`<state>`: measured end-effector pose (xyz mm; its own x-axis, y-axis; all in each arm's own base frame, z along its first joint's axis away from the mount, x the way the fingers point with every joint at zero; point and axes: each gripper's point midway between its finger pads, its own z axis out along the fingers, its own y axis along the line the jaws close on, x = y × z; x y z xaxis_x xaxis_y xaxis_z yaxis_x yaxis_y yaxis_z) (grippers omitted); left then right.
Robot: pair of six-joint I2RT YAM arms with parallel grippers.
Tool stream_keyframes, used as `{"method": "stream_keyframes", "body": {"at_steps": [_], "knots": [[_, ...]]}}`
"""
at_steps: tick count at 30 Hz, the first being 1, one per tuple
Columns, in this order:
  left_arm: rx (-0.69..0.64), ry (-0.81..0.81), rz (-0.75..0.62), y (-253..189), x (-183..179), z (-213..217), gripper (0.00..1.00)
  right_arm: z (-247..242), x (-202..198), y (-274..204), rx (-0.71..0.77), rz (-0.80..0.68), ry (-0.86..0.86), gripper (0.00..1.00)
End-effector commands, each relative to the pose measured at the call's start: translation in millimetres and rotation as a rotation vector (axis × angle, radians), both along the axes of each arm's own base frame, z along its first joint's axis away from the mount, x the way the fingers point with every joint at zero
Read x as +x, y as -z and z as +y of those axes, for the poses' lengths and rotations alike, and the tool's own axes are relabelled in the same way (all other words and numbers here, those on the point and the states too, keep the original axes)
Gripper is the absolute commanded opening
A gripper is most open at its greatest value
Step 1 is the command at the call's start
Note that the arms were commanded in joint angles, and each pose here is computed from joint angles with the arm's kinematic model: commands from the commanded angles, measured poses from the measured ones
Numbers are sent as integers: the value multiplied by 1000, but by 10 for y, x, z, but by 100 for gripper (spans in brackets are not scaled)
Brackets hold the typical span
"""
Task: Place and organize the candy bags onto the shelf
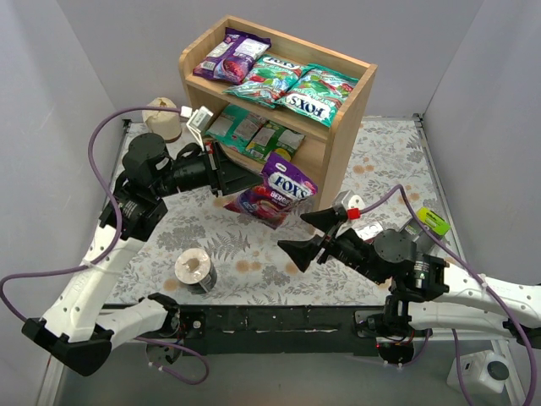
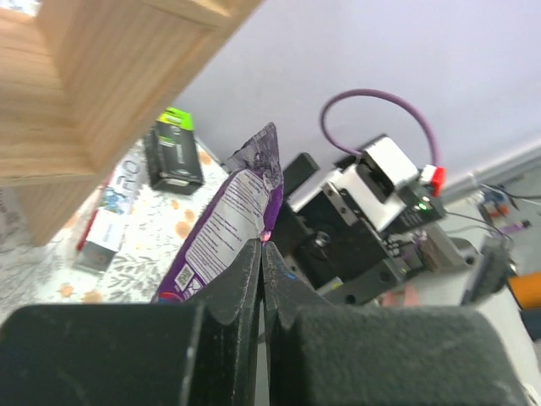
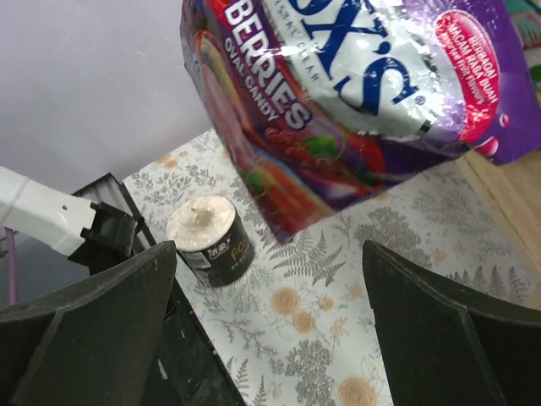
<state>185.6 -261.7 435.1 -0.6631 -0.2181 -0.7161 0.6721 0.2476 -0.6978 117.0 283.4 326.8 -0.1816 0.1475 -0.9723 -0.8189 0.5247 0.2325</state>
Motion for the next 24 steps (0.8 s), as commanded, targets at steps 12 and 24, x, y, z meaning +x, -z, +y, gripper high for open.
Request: {"method": "stream_keyframes", "body": {"at_steps": [12,24], "knots": [[-171,301,-122,-609,-784,102,0,-76,-43,-758,127,-273,-31,98],[-173,304,-116,-551,-798,104,0,193,-407,-1040,175,-396,-259,98]]}}
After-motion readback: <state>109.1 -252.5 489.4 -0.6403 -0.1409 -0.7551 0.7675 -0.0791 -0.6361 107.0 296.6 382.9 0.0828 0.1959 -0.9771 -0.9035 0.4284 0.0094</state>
